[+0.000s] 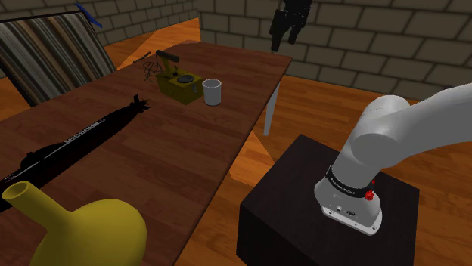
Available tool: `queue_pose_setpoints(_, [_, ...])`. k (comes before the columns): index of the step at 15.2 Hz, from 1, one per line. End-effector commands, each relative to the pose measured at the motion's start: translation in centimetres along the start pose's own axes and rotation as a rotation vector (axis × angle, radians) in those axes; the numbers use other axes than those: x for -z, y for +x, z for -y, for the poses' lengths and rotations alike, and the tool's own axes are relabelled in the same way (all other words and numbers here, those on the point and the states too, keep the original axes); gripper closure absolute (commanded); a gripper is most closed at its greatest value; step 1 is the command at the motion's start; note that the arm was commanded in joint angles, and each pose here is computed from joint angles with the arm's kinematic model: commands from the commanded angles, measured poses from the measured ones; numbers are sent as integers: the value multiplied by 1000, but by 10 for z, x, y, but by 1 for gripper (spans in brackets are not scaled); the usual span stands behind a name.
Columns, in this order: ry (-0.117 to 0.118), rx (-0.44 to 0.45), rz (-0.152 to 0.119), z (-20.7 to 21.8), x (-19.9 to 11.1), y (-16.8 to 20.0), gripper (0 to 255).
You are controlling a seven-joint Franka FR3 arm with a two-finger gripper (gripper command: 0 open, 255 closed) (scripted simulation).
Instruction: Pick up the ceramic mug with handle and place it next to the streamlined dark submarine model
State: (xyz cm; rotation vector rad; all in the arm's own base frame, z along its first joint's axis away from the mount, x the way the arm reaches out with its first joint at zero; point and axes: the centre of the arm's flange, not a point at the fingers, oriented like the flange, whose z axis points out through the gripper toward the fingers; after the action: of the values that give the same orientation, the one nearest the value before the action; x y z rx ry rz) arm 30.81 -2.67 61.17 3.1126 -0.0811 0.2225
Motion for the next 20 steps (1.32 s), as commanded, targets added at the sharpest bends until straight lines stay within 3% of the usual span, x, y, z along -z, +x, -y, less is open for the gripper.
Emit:
queue_pose_setpoints(1, [0,0,0,0,0,0,0])
queue_pose_setpoints(20, [-29,69,90,39,-162,203,0])
